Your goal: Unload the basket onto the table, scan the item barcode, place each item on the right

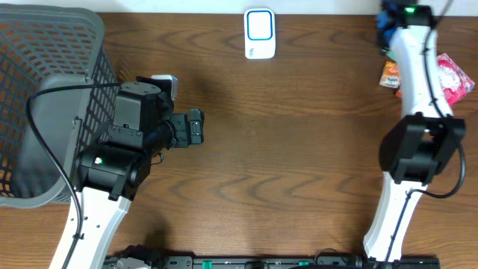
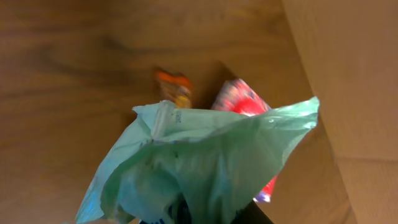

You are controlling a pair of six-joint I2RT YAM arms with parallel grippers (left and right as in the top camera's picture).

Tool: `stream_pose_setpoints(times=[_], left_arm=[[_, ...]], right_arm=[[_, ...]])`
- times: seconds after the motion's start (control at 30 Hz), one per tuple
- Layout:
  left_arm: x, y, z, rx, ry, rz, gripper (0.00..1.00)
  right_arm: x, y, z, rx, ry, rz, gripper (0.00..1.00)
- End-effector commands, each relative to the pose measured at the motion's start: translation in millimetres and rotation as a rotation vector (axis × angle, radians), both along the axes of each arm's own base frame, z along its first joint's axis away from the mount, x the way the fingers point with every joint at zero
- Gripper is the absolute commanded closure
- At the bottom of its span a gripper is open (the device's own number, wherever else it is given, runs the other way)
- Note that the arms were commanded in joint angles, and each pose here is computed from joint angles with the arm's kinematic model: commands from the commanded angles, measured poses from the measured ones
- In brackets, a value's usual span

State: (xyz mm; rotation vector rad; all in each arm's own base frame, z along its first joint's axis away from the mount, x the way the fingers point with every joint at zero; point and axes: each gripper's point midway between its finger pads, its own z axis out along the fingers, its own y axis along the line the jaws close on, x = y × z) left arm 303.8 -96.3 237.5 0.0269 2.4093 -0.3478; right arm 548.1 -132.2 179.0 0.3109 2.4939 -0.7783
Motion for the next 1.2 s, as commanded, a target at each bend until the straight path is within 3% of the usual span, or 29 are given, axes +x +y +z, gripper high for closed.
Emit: stream_pose_setpoints(times=[0.0, 0.07, 0.13, 0.17, 0.2, 0.4, 0.63, 0.93, 1.17], left_arm=[[0, 0, 3, -0.002, -0.007, -0.004, 0.02], [0, 0, 3, -0.002, -0.007, -0.004, 0.02], [0, 0, 3, -0.002, -0.007, -0.004, 0.02], [0, 0, 3, -0.002, -0.007, -0.004, 0.02], [0, 0, 3, -0.002, -0.007, -0.004, 0.02], [0, 0, 3, -0.002, -0.007, -0.004, 0.02], [0, 0, 3, -0.002, -0.007, -0.004, 0.02], [0, 0, 3, -0.002, -0.007, -0.004, 0.02], [0, 0, 3, -0.002, -0.007, -0.004, 0.02]], right_arm=[[-13, -19, -5, 0.069, 0.021, -0.02, 0.92], [-23, -30, -14, 0.08, 0.048, -0.058, 0.83], [-33, -39, -24, 0.101, 0.062, -0.111, 0.63], [-36, -40, -26, 0.11, 0.059, -0.132, 0.29], [-39, -41, -28, 0.124, 0.052, -0.163, 0.01], [-43, -9, -19, 0.231, 0.055, -0.107, 0.01], [-52, 58, 41, 0.449, -0.04, 0.07, 0.01], [-115, 139, 144, 0.544, -0.146, 0.289, 0.01], [-165, 192, 150, 0.549, -0.083, 0.419, 0.01]])
